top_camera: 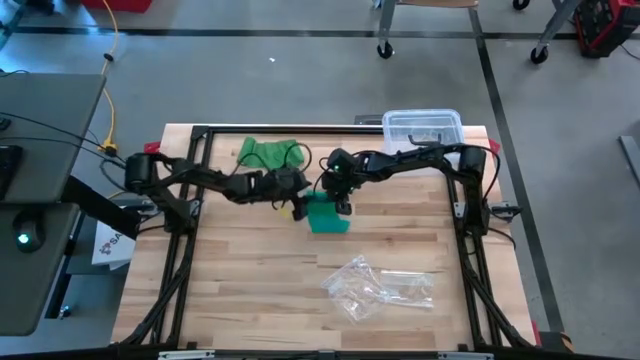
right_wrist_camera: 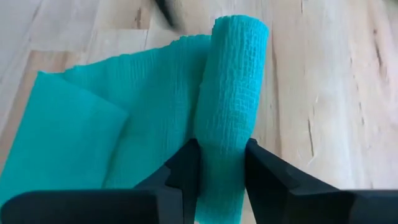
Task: Roll bandage
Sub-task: Roll the blue bandage
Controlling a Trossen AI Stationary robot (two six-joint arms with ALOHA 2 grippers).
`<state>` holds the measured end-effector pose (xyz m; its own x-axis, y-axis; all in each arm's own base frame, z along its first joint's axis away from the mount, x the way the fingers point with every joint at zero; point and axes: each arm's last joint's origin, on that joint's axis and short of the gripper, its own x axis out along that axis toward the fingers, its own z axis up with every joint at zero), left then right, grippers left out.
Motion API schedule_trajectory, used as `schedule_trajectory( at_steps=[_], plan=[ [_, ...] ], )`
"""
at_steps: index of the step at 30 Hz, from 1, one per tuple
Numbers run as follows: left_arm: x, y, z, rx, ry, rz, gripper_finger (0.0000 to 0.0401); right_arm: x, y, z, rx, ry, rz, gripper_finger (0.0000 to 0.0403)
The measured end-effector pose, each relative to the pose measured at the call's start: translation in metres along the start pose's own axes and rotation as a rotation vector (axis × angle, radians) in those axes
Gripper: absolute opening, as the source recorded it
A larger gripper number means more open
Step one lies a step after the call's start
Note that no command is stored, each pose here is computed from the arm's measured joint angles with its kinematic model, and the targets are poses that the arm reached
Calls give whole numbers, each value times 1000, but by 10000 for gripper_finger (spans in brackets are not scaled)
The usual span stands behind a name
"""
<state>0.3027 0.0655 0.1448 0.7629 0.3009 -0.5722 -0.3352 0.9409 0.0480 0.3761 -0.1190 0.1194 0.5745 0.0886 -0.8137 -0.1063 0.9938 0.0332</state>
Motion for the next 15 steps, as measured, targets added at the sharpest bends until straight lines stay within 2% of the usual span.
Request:
schedule_trajectory(
  at_steps=[6, 10, 15],
  plan=[
    [22, 17, -13, 8, 5, -186, 211, 1, 2, 2, -42, -5, -12, 99],
    [34, 19, -26, 3, 53, -121, 211, 1, 2, 2, -44, -7, -13, 99],
    [39, 19, -32, -23, 66, -110, 211, 2, 4, 3, -109, -9, -7, 99]
  ],
)
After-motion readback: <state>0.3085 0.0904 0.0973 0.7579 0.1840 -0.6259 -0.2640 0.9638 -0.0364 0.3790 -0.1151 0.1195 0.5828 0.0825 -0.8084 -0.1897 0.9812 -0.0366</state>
